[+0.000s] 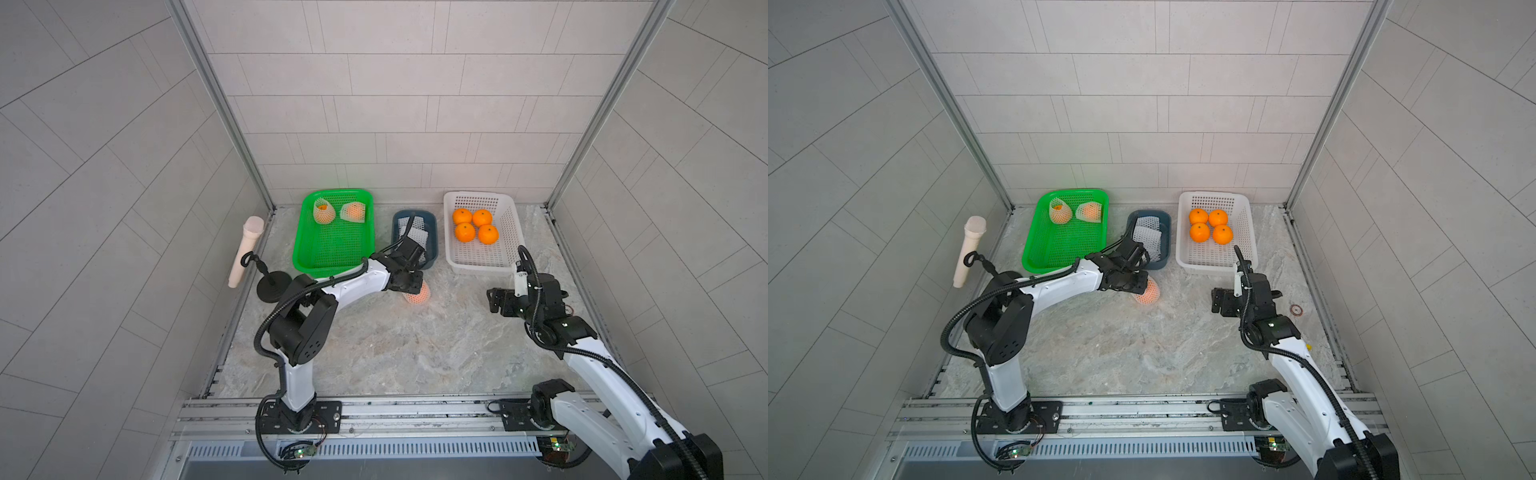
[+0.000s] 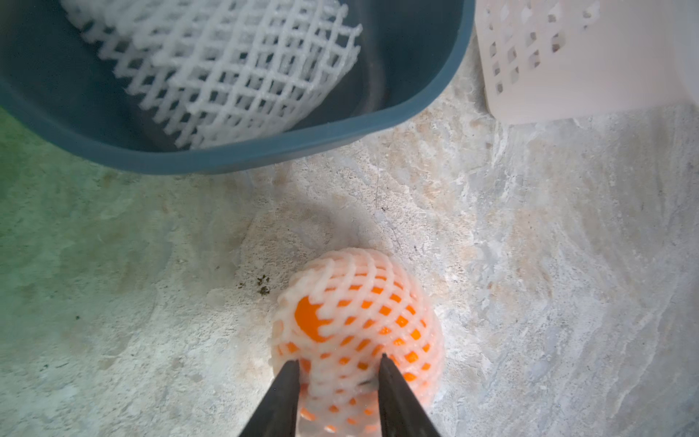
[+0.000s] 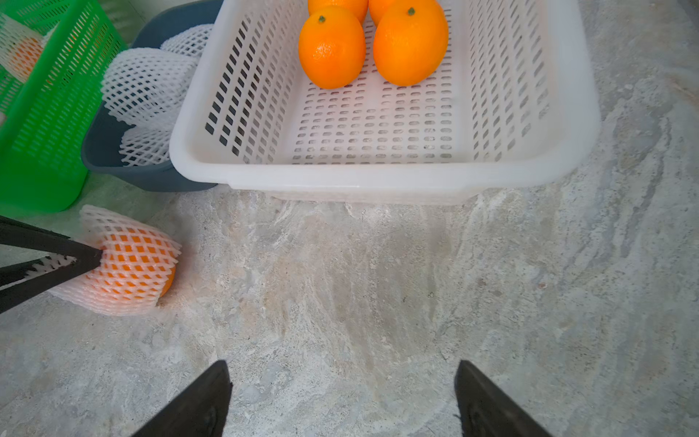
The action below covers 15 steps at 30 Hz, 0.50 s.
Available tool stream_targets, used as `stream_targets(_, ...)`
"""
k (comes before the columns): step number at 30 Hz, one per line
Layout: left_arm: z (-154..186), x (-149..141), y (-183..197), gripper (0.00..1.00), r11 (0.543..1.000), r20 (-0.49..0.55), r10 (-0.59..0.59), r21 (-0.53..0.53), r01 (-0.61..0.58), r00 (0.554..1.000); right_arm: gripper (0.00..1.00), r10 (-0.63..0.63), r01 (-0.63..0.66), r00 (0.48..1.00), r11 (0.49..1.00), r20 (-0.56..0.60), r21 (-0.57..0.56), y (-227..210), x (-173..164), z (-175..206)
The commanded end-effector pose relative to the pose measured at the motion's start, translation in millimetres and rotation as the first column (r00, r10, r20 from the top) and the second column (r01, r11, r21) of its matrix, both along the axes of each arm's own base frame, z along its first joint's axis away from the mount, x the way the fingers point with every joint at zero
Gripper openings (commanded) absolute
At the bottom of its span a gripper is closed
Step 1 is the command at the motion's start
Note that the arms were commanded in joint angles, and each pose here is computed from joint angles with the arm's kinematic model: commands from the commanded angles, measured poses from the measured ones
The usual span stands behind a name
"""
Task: Remove foam nets from oranges
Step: Remove the foam net from the orange.
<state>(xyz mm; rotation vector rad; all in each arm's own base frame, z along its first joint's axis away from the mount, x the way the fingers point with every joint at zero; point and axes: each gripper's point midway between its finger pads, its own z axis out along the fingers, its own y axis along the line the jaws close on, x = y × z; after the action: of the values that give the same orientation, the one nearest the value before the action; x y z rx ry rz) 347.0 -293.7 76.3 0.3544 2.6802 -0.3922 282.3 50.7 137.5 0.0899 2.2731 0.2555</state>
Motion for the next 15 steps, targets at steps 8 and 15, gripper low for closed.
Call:
stream_targets(8,12,-6,15,0.29,0.999,0.008,0.017,0.044,-0.017,1.0,0.94,-0.012,0.012,1.0,1.0,0.018,-0.001,-1,0,7)
stream_targets(15,22,-7,16,0.25,0.999,0.023,0.015,0.037,-0.016,1.0,0.93,-0.013,0.013,1.0,1.0,0.019,-0.003,-2,0,7)
